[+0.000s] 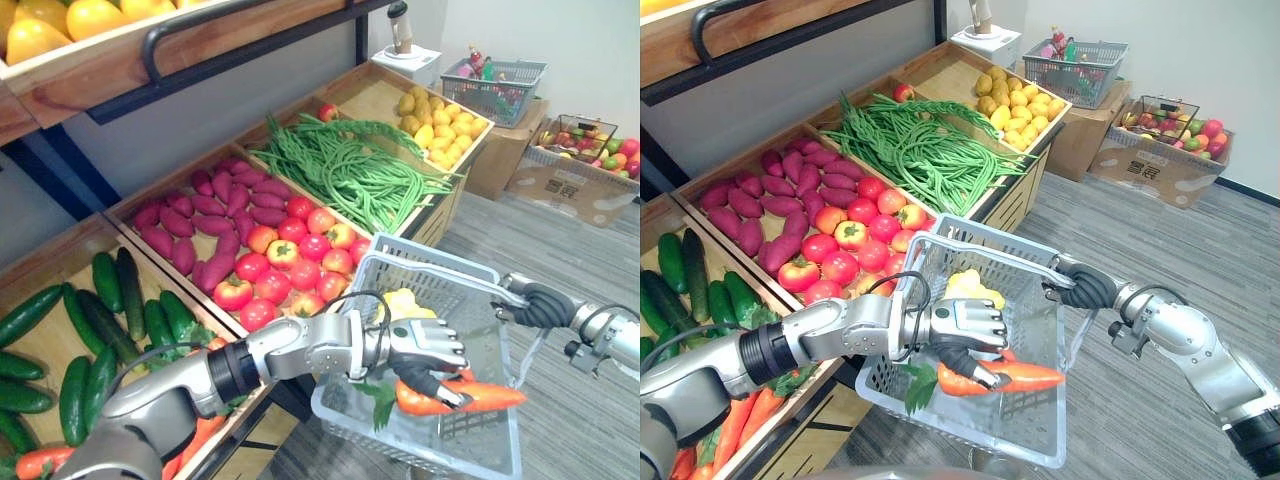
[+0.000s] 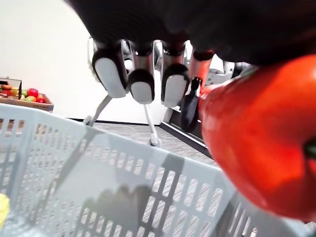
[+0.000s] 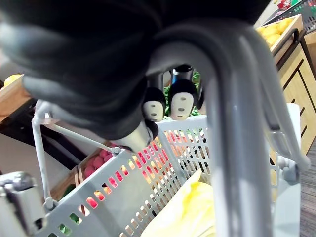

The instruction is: Pick vegetable in the basket

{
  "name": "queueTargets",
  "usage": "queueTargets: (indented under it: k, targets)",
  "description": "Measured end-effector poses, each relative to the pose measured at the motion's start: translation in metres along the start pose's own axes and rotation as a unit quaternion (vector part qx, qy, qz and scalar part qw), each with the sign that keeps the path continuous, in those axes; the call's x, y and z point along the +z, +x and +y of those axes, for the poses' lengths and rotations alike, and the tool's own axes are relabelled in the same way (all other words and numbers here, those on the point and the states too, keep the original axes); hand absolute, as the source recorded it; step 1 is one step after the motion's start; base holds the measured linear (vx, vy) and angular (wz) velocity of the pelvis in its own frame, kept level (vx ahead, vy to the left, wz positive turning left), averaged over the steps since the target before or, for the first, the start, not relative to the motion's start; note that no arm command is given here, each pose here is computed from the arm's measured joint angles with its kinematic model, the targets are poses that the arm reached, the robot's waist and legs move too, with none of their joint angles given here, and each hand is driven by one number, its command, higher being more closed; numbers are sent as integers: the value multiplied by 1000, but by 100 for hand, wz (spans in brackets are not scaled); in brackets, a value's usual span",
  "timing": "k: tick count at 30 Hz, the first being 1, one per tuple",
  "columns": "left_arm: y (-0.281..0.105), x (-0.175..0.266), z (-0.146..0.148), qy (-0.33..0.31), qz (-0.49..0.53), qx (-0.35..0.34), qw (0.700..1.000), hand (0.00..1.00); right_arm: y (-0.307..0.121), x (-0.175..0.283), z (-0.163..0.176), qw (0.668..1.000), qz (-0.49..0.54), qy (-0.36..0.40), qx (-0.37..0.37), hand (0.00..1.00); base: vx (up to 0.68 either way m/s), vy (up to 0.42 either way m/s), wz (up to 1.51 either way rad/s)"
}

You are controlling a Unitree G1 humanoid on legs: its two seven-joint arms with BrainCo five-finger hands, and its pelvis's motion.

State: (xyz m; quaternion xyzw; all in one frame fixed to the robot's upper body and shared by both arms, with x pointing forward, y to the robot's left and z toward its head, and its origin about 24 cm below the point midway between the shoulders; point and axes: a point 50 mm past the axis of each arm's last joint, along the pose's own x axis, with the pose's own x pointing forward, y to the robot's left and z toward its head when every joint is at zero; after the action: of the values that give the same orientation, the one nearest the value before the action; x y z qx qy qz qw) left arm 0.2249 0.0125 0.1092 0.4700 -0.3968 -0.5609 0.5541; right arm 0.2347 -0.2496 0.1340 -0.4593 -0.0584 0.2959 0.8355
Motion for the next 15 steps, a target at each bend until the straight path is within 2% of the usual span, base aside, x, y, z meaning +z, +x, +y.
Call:
queueTargets:
  k: [11, 12, 15]
  targets:
    - [-2, -33, -20, 12, 79, -46, 996, 100, 1, 0, 2, 1000, -4, 21, -1, 100, -71, 4, -3]
    - [-3, -36, -22, 13, 86, -49, 995, 0, 1, 0, 3, 1000, -4, 21, -1, 100, 0, 0, 0]
    - [-5, -43, -20, 25, 103, -45, 993, 0, 2, 0, 5, 1000, -5, 27, 3, 100, 0, 0, 0]
